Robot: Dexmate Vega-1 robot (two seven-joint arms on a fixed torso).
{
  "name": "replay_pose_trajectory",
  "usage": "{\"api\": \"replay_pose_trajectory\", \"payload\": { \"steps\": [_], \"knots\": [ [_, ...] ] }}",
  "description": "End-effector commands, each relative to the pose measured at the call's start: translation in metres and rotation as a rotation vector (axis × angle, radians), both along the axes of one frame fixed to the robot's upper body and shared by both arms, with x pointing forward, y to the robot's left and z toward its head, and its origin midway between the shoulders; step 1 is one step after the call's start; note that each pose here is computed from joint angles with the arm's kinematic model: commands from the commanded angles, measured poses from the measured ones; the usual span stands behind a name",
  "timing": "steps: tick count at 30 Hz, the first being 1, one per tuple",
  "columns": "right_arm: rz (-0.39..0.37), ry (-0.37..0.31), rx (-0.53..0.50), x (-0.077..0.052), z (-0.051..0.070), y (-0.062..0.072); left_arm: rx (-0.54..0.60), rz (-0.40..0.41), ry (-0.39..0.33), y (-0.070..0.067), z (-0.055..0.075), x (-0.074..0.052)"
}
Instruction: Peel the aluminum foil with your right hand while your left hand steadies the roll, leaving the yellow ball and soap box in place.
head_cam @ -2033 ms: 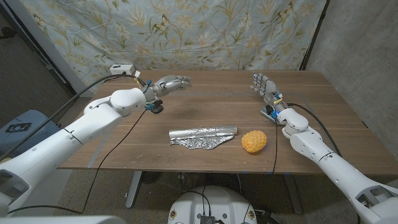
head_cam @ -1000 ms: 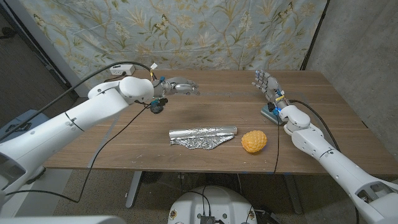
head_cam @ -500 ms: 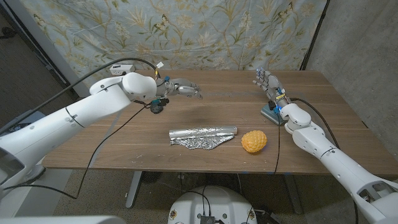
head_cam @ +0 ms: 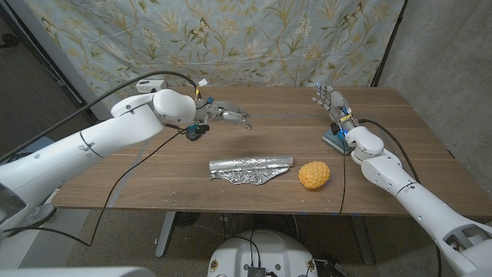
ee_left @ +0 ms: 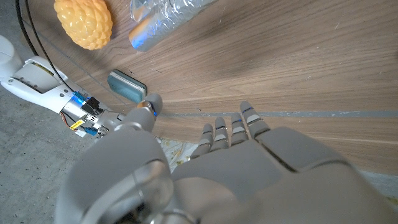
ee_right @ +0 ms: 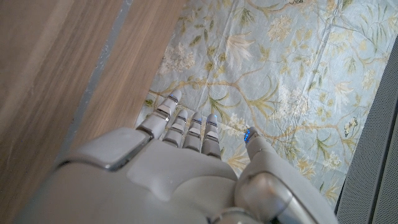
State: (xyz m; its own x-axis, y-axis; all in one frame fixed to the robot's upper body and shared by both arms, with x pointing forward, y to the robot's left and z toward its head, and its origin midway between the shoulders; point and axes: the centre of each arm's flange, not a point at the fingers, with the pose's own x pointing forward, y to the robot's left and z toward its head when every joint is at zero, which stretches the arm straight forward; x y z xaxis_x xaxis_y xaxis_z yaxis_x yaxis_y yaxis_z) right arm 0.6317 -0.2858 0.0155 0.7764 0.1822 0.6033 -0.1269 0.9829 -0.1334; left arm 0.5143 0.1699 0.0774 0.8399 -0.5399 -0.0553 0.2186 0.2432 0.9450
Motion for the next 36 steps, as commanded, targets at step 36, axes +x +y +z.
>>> {"api": "replay_pose_trajectory", "payload": {
  "steps": [36],
  "knots": [
    [-0.023, -0.05, 0.086, -0.016, -0.004, -0.005, 0.126, 0.036, -0.126, -0.031, -0.047, -0.02]
  ]
}}
